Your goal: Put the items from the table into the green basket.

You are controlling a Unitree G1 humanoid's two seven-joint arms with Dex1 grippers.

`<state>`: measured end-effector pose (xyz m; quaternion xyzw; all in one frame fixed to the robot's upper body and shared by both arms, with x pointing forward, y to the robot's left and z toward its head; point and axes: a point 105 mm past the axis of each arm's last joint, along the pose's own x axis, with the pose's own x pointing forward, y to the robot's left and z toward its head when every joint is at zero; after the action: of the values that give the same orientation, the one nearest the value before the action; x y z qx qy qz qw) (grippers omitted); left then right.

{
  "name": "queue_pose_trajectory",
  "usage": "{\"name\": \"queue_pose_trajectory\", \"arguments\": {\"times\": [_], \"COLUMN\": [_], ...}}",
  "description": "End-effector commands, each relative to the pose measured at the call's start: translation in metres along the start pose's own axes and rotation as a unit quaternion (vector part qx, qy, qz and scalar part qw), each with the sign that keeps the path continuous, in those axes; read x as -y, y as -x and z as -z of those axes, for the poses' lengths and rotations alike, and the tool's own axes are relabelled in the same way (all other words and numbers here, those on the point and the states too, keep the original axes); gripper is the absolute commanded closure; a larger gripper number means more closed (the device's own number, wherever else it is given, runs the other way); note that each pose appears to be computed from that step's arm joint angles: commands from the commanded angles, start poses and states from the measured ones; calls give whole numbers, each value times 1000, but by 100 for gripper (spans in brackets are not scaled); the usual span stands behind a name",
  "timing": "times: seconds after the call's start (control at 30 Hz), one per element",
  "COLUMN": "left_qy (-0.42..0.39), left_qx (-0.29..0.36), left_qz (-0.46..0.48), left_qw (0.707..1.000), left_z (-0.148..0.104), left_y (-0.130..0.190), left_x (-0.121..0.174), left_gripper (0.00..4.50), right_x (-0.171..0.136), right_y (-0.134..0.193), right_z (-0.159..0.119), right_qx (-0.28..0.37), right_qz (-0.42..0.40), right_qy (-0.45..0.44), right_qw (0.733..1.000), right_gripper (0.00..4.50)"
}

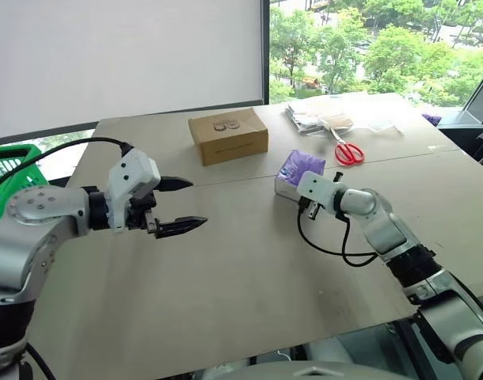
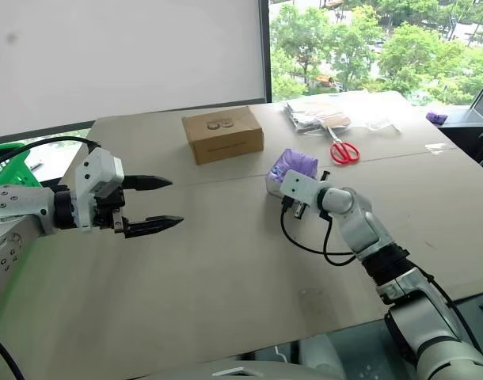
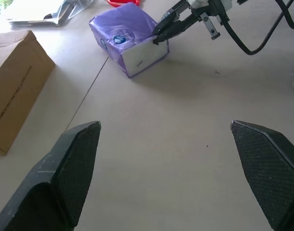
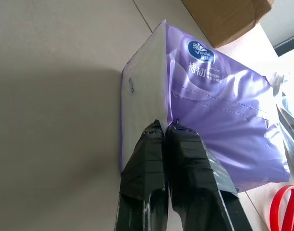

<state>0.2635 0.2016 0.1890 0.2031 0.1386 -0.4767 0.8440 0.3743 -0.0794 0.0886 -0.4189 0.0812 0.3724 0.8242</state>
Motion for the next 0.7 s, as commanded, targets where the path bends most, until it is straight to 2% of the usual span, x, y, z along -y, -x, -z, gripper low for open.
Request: {"name": "queue_pose_trajectory", "arguments": {"times": [0.03,0.13,0.27,0.4,0.6,0.7], "left_qy": [-26,-18,65,164,230,224], "left_qx": [9,31,132,216,232,203], "left_qz": [-14,-24,-34,-37,-35,-32], "left_qw": [1000,999,989,962,944,953], "left_z": [-12,-16,-28,-35,-23,-12], "left_y": [6,2,-10,-21,-36,-39], "left_x": [-3,-8,-14,-21,-19,-13], "left_gripper": [0,0,0,0,0,0], "right_x": [5,14,33,32,30,27], "right_y": [0,4,28,46,59,60], "right_z": [-5,-24,-80,-104,-120,-117], "right_qx": [10,54,179,241,270,267], "right_qz": [15,34,71,72,71,56], "right_qy": [24,50,85,117,114,84], "right_qw": [1000,997,978,961,953,958], "right_gripper": [441,441,441,441,441,441]}}
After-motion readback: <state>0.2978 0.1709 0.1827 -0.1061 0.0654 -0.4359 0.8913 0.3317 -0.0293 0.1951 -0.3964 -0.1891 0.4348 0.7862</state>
